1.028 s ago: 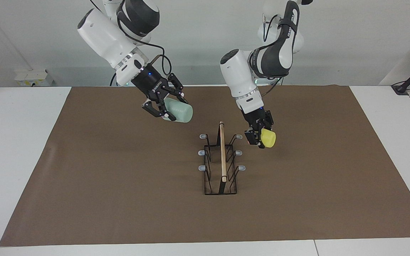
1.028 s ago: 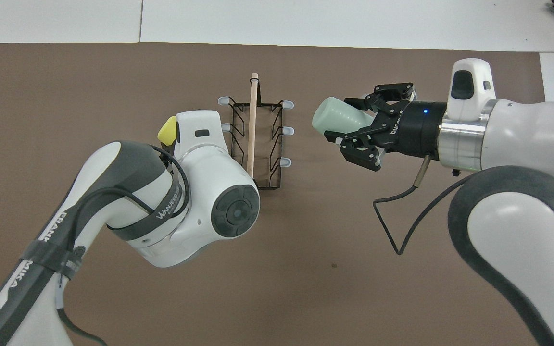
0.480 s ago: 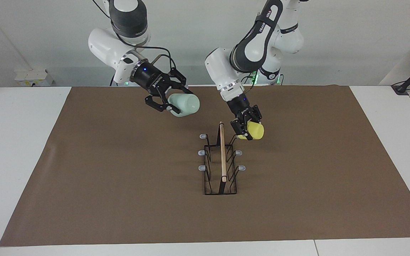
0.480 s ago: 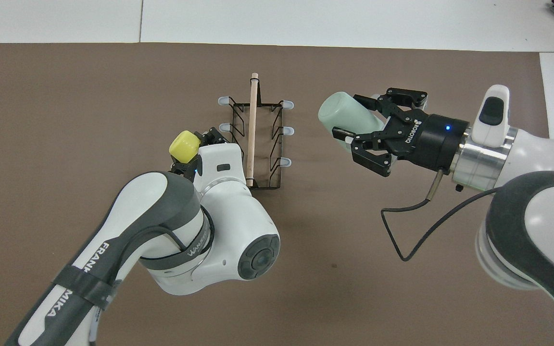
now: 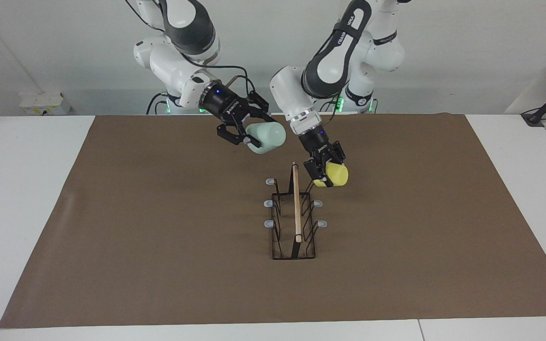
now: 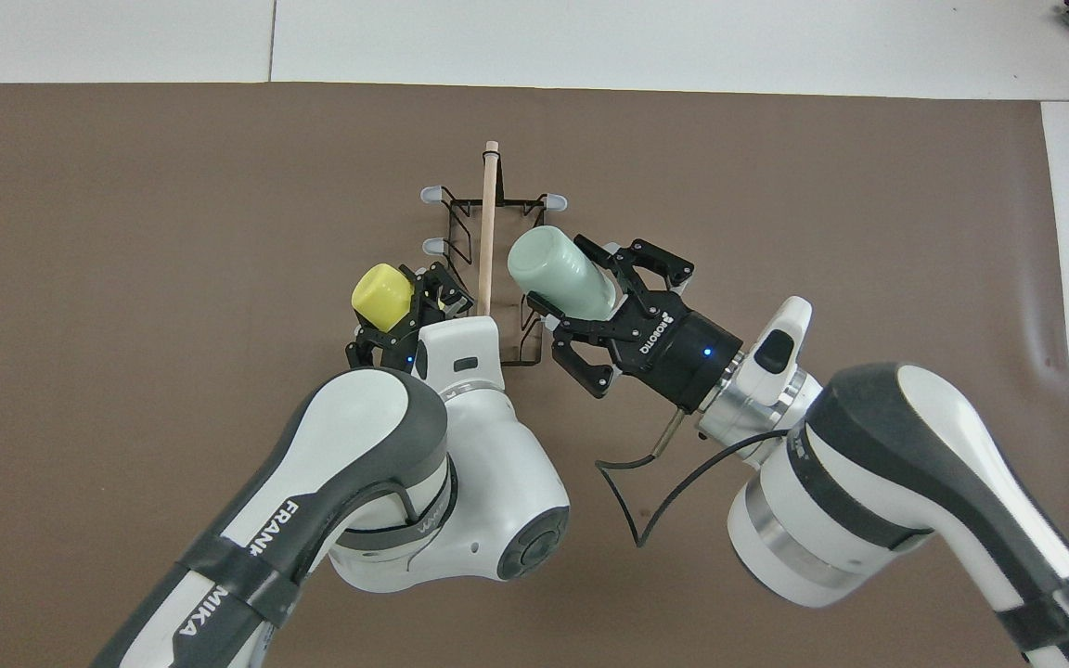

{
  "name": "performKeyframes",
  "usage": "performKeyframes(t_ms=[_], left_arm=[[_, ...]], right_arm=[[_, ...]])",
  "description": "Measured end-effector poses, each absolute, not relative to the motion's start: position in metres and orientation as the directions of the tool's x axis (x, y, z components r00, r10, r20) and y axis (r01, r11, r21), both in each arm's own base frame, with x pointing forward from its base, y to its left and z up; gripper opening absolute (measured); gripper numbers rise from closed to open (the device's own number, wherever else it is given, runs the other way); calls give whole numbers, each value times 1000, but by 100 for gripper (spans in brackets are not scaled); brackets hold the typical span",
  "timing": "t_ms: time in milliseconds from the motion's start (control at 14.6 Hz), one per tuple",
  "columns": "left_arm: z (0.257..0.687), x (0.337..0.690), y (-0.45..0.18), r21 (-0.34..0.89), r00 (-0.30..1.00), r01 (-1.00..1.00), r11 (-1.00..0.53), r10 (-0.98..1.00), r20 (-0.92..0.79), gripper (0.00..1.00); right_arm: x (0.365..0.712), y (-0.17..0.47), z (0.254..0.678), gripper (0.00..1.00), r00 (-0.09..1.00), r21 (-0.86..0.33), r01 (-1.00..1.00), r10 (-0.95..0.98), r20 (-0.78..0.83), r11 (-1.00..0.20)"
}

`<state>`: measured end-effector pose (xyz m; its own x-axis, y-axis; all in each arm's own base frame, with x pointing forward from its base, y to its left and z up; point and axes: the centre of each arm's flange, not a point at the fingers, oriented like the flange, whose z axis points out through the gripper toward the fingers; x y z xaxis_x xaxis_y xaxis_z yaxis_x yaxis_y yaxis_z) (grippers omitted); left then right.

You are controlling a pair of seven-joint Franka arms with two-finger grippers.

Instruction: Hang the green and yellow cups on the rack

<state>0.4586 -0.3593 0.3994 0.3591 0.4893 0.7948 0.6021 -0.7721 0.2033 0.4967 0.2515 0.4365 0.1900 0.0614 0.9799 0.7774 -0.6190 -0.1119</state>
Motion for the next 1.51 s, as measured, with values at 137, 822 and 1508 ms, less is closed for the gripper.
performKeyframes(t_ms=[137, 822, 1508], left_arm=[[399, 457, -361, 203, 362, 596, -777, 486, 795, 68], [393, 449, -368, 196, 379, 582, -789, 476, 793, 70], [422, 458, -369, 158, 414, 546, -823, 429, 803, 100]], right_arm=[[502, 255, 408, 69, 193, -100, 779, 84, 978, -619], [484, 281, 372, 69, 222, -136, 750, 52, 974, -648], [477, 281, 355, 69, 224, -125, 750, 71, 972, -649]])
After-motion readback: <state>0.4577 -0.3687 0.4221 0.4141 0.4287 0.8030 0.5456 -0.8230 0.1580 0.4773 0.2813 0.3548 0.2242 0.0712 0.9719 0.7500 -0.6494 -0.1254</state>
